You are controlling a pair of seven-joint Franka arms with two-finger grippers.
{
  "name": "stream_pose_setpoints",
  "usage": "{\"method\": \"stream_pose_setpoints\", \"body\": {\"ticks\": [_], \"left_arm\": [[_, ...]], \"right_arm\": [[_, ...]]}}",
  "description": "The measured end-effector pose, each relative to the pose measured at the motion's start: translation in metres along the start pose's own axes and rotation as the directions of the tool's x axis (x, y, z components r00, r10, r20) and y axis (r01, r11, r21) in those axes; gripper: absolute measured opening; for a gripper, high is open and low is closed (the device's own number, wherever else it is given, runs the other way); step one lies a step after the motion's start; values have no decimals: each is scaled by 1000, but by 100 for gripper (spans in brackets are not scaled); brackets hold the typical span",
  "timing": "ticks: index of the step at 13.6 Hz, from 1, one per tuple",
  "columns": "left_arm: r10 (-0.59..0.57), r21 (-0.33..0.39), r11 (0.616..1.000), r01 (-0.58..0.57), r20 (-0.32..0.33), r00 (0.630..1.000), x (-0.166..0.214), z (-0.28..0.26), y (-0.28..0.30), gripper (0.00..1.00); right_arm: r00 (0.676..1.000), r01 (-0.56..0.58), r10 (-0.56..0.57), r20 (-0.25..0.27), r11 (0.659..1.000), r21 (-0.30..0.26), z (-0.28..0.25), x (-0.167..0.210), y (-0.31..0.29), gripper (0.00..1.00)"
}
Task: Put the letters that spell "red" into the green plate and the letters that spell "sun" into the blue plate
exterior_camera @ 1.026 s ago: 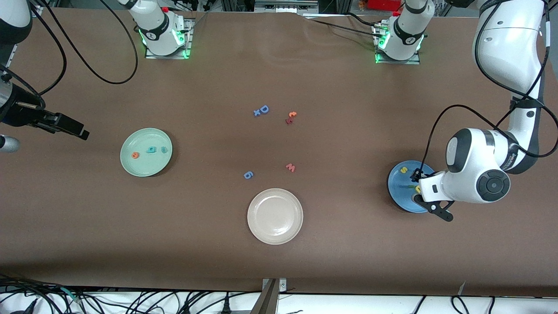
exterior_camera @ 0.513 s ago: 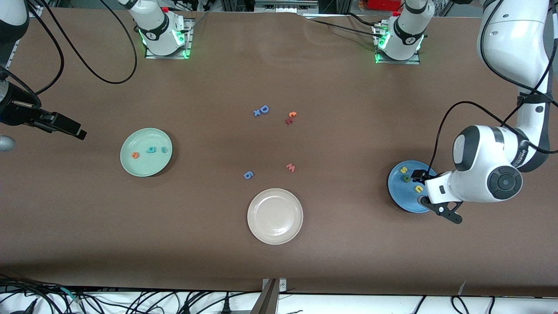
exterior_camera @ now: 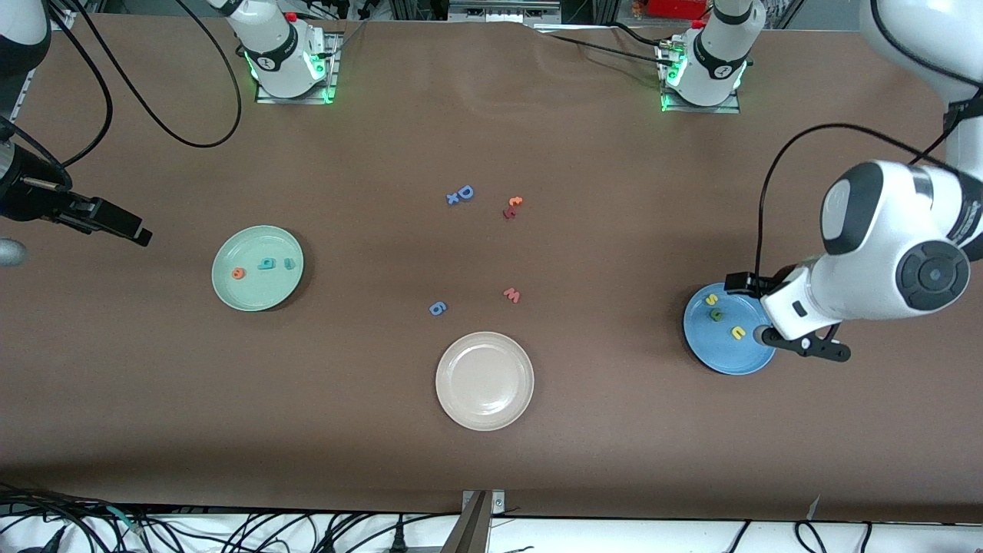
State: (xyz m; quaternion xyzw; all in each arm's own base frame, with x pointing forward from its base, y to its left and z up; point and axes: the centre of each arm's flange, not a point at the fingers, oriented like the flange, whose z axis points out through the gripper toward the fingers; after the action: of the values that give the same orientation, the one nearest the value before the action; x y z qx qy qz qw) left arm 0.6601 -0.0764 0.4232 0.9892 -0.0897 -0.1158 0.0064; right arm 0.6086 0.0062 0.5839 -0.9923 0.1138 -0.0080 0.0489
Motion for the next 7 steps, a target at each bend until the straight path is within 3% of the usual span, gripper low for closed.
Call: {"method": "stream_pose_setpoints", "body": {"ticks": [7], "left_arm": [[-73, 43, 996, 75, -40, 997, -118, -103, -2, 100]], "right_arm": [[1000, 0, 0, 5, 1000, -1, 1, -1, 0, 100]]}}
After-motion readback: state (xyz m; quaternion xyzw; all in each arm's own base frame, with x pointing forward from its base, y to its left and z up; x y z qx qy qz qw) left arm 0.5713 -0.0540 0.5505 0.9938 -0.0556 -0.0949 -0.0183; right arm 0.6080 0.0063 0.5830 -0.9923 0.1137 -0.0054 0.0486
